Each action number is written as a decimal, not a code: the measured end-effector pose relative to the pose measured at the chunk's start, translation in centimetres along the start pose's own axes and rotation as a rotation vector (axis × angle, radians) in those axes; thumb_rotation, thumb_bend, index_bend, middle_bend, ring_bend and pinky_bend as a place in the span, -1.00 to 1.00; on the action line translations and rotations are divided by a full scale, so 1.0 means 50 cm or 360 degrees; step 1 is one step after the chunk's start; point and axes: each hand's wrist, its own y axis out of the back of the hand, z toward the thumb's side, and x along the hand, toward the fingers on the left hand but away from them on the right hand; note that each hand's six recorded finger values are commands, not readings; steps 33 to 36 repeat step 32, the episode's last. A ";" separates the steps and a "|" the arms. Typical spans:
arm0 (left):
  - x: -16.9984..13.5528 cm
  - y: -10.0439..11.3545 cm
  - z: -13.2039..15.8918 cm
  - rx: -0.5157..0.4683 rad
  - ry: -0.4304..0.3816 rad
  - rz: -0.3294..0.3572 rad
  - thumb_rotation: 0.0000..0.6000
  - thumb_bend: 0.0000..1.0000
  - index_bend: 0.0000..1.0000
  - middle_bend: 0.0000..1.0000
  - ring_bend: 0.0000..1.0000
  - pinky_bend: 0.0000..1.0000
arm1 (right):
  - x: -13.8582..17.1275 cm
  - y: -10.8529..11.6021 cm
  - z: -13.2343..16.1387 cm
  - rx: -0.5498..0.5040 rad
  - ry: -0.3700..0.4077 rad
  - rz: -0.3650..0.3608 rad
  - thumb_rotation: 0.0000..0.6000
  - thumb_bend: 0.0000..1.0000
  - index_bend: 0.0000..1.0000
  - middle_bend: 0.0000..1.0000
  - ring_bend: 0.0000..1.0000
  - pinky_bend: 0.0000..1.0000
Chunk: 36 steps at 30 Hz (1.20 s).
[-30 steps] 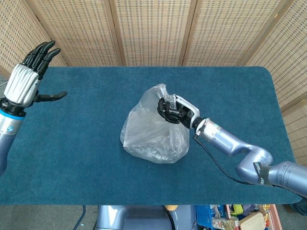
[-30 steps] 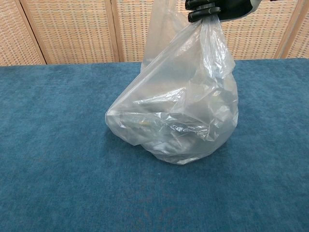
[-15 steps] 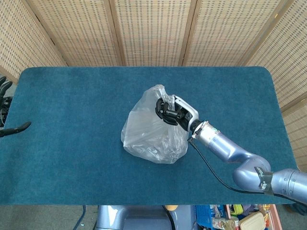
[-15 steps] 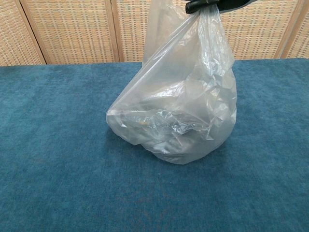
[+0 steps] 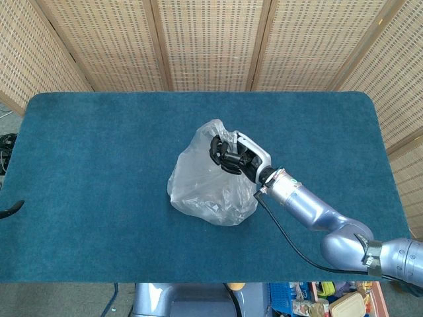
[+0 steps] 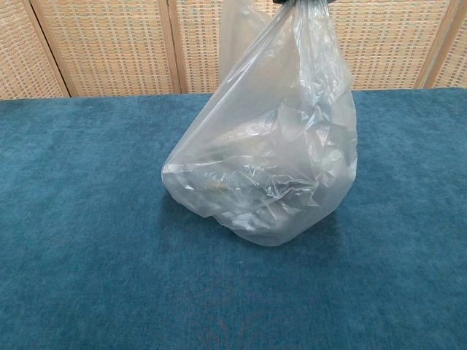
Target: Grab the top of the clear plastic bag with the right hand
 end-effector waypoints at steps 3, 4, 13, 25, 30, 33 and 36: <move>-0.002 -0.003 0.003 -0.0019 -0.0016 -0.0009 1.00 -0.70 -1.00 -1.00 -1.00 -1.00 | -0.001 -0.012 0.013 -0.0005 0.0022 0.0000 1.00 1.00 0.70 1.00 1.00 1.00; -0.002 -0.003 0.003 -0.0030 -0.0017 -0.0012 1.00 -0.70 -1.00 -1.00 -1.00 -1.00 | -0.002 -0.016 0.019 -0.0010 0.0034 0.0001 1.00 1.00 0.70 1.00 1.00 1.00; -0.001 -0.004 0.000 -0.0083 -0.0028 -0.0039 1.00 -0.69 -1.00 -1.00 -1.00 -1.00 | -0.005 -0.063 0.094 -0.0040 0.0157 0.0009 1.00 1.00 0.70 1.00 1.00 1.00; 0.004 0.000 -0.009 -0.0122 -0.0017 -0.0054 1.00 -0.69 -1.00 -1.00 -1.00 -1.00 | -0.001 -0.118 0.197 -0.0034 0.0302 0.0024 1.00 1.00 0.69 1.00 1.00 1.00; 0.005 0.001 -0.010 -0.0128 -0.0014 -0.0055 1.00 -0.69 -1.00 -1.00 -1.00 -1.00 | 0.006 -0.128 0.236 -0.0020 0.0347 0.0005 1.00 1.00 0.69 1.00 1.00 1.00; 0.005 0.001 -0.011 -0.0128 -0.0014 -0.0057 1.00 -0.69 -1.00 -1.00 -1.00 -1.00 | 0.008 -0.128 0.246 -0.0015 0.0359 -0.0004 1.00 1.00 0.69 1.00 1.00 1.00; 0.005 0.001 -0.011 -0.0128 -0.0014 -0.0057 1.00 -0.69 -1.00 -1.00 -1.00 -1.00 | 0.008 -0.128 0.246 -0.0015 0.0359 -0.0004 1.00 1.00 0.69 1.00 1.00 1.00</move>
